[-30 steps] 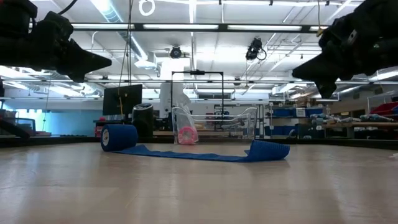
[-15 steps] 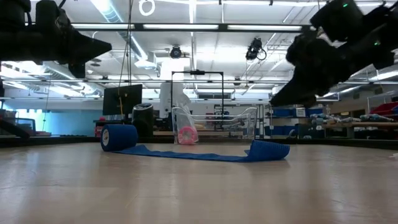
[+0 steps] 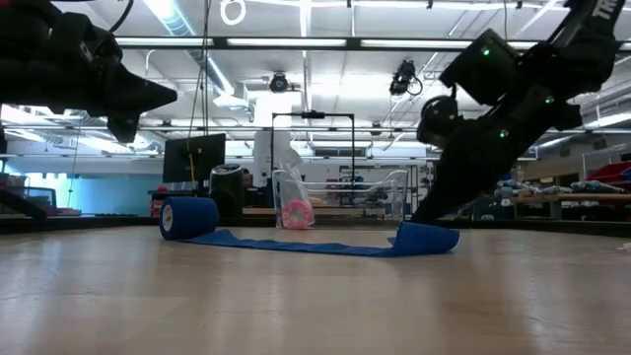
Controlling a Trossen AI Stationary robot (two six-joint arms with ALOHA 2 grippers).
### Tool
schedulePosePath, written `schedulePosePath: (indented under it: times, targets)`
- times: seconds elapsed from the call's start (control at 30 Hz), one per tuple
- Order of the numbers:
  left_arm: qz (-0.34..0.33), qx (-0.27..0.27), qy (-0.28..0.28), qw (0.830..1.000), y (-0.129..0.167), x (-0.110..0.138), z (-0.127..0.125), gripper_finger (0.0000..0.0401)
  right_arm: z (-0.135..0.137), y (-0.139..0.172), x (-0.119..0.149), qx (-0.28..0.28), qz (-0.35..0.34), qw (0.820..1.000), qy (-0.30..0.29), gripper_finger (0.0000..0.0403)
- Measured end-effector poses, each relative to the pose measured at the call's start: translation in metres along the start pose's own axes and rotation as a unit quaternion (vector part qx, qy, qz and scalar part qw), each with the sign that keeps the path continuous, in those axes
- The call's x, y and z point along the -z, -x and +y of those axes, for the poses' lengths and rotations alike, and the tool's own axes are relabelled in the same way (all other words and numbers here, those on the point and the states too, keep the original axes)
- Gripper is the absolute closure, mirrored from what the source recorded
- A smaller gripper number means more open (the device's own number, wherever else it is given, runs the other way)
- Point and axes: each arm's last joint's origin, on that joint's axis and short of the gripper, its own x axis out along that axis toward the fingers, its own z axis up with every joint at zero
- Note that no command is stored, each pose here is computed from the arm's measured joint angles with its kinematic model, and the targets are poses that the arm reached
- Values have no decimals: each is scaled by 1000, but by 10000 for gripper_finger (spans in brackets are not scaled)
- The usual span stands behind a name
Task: Roll bandage
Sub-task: Roll the blue bandage
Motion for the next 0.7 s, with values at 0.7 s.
schedulePosePath:
  times: [0.7]
  targets:
    - [39, -10, -9, 999, -3, 7, 1, 388, -1, -17, -3, 1, 29, 1000, 9, 397]
